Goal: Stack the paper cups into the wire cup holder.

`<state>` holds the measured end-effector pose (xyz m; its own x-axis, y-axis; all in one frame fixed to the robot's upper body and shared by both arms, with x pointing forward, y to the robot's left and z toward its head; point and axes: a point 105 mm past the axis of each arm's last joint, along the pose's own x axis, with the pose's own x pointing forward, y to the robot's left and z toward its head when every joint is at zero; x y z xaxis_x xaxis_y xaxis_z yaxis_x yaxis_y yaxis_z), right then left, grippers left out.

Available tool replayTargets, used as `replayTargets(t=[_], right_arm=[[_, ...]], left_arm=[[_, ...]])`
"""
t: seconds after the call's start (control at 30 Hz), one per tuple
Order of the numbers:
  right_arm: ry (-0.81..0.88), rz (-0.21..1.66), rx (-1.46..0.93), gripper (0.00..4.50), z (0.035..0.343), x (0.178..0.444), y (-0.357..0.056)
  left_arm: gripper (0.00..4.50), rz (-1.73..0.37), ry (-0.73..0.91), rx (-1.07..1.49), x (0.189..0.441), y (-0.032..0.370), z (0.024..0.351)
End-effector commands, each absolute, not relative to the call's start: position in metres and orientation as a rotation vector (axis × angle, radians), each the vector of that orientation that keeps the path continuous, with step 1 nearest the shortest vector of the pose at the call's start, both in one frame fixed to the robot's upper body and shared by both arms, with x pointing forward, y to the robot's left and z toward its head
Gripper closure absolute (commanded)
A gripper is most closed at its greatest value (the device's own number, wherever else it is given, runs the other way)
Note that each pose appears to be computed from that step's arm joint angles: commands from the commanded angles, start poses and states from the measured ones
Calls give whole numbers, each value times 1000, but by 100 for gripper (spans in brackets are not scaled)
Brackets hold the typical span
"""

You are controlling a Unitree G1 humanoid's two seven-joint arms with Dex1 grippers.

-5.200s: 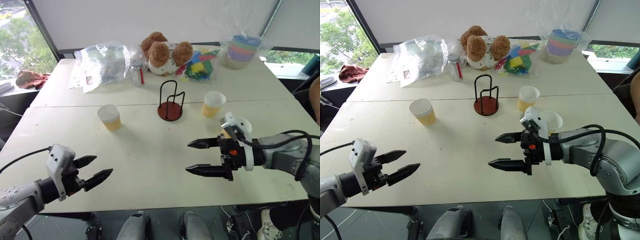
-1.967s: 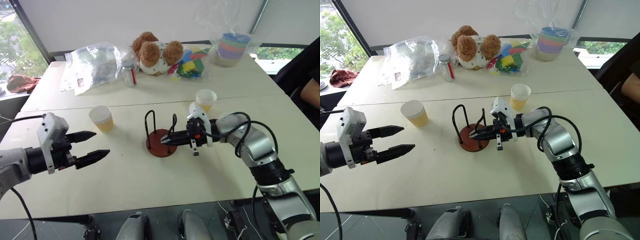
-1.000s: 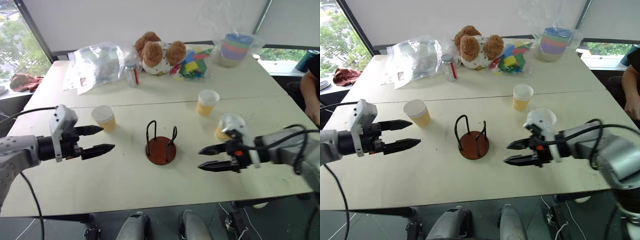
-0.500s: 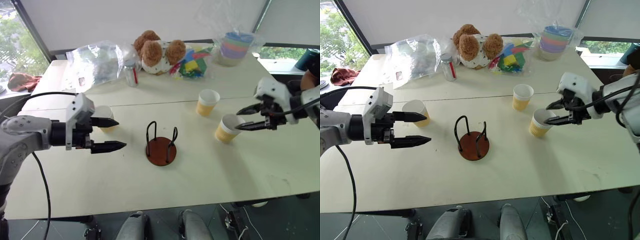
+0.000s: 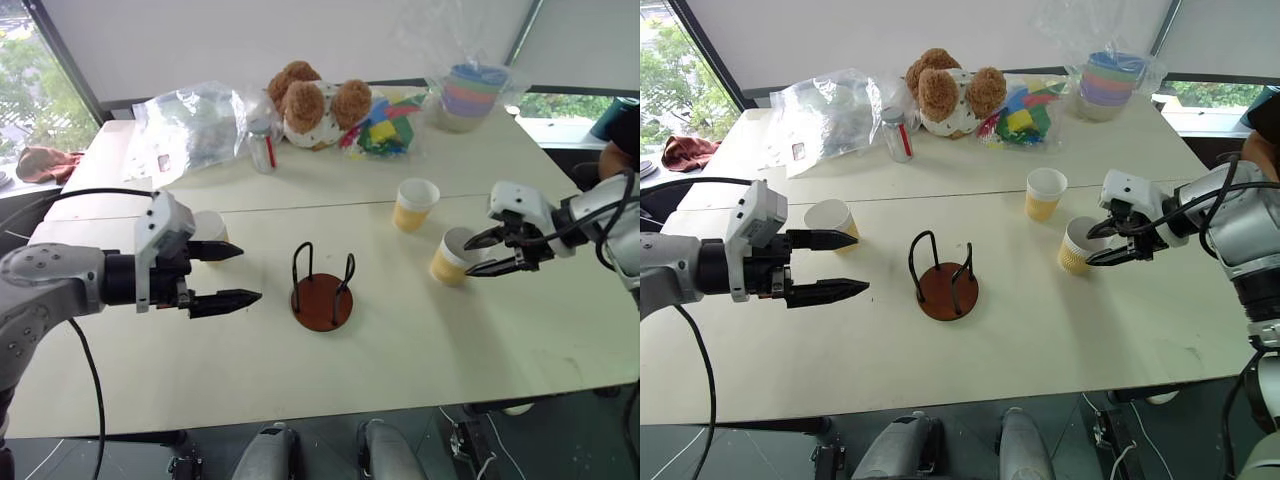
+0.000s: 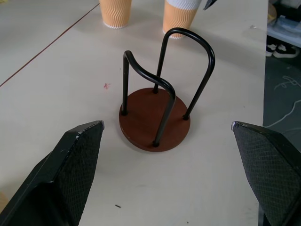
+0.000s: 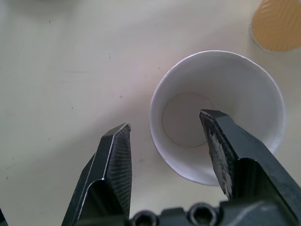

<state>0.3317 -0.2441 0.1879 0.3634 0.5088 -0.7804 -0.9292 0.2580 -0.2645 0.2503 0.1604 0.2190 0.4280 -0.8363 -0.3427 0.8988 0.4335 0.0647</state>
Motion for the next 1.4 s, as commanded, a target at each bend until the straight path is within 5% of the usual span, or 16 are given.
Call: replayTargets(t=[0.03, 0.07, 0.1, 0.37, 0.57, 0.73, 0.97, 1.4], right_arm=[[624, 1055, -833, 373, 186, 335, -246], [626, 1053, -836, 436, 184, 335, -247], [634, 1055, -840, 449, 183, 335, -247], [555, 1059, -911, 449, 206, 340, -239], [238, 1074, -1097, 449, 318, 334, -201], [15, 1329, -1067, 449, 349, 301, -144], [-64, 1678, -915, 449, 330, 281, -85], [69, 1816, -1077, 449, 291, 292, -55]], left_arm=[[0, -1076, 228, 284, 251, 163, 227], [0, -1074, 228, 286, 252, 163, 227], [0, -1072, 227, 287, 252, 163, 227], [0, -1053, 238, 296, 253, 169, 226], [0, -1001, 322, 299, 252, 192, 213], [0, -1007, 338, 305, 248, 196, 208], [0, -1018, 313, 322, 250, 190, 215], [0, -1014, 295, 317, 255, 186, 212]])
